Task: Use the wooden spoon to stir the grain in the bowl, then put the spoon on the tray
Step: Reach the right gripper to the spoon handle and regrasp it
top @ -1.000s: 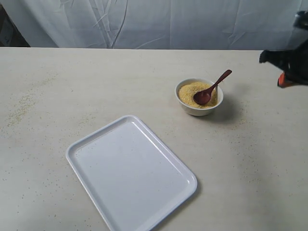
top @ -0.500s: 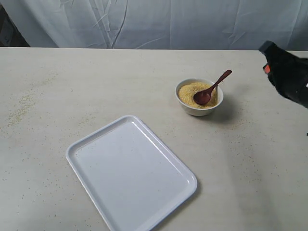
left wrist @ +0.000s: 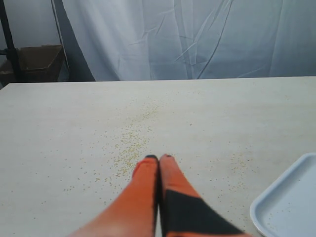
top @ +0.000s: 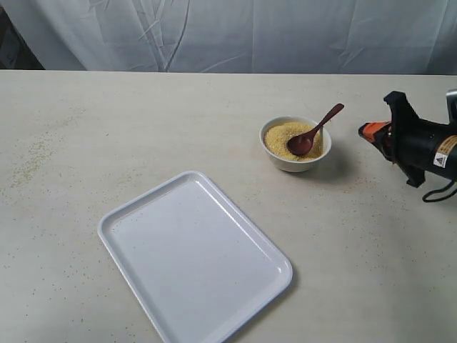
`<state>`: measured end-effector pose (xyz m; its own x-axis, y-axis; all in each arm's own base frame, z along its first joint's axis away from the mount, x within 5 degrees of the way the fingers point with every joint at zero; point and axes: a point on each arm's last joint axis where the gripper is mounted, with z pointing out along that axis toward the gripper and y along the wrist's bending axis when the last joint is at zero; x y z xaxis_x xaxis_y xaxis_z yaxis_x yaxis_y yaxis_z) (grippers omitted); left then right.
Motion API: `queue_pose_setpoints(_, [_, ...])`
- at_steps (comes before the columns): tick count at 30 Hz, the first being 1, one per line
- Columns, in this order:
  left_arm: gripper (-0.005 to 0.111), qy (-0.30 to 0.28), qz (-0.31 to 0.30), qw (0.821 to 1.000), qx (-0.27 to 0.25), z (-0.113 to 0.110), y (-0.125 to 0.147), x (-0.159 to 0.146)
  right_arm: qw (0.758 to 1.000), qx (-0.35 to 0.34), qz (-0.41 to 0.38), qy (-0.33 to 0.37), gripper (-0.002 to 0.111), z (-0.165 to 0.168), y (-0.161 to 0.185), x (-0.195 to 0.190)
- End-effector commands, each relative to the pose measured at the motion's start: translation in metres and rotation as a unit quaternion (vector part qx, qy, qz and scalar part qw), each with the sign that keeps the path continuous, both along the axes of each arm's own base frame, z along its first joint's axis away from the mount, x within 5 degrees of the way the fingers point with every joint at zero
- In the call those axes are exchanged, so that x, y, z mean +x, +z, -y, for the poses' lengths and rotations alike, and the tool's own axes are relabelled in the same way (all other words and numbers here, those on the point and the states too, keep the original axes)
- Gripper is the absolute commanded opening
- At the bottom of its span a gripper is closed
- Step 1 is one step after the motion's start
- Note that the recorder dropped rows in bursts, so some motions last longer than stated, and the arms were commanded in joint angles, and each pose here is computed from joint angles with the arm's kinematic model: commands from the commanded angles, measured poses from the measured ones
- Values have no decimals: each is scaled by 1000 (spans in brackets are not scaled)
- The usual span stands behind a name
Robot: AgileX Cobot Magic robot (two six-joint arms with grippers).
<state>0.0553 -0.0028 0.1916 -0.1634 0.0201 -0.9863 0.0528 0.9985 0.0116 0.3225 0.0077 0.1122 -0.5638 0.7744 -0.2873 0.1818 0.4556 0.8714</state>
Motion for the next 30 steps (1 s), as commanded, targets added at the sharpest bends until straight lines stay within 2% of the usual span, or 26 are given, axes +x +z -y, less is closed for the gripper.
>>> queue_pose_setpoints(1, [0,-1,7,1000,-1,0,0,0,999,-24,-18,26,16,6,-8,32])
queue_pose_setpoints(3, [0,-1,7,1000,-1,0,0,0,999,-9,-9,47,32,5,-7,54])
queue_pose_setpoints(6, [0,-1,7,1000,-1,0,0,0,998,1,-18,65,44,5,-15,73])
queue_pose_setpoints(11, [0,-1,7,1000,-1,0,0,0,995,49,-5,90,45,1,-30,98])
queue_pose_setpoints(20, [0,-1,7,1000,-1,0,0,0,994,82,-17,76,45,-13,-45,101])
queue_pose_setpoints(22, [0,-1,7,1000,-1,0,0,0,993,87,-19,74,39,-18,-48,102])
queue_pose_setpoints(27, [0,-1,7,1000,-1,0,0,0,993,98,-13,64,2,-19,-46,103])
queue_pose_setpoints(30, [0,-1,7,1000,-1,0,0,0,992,112,22,54,2,-18,-40,106])
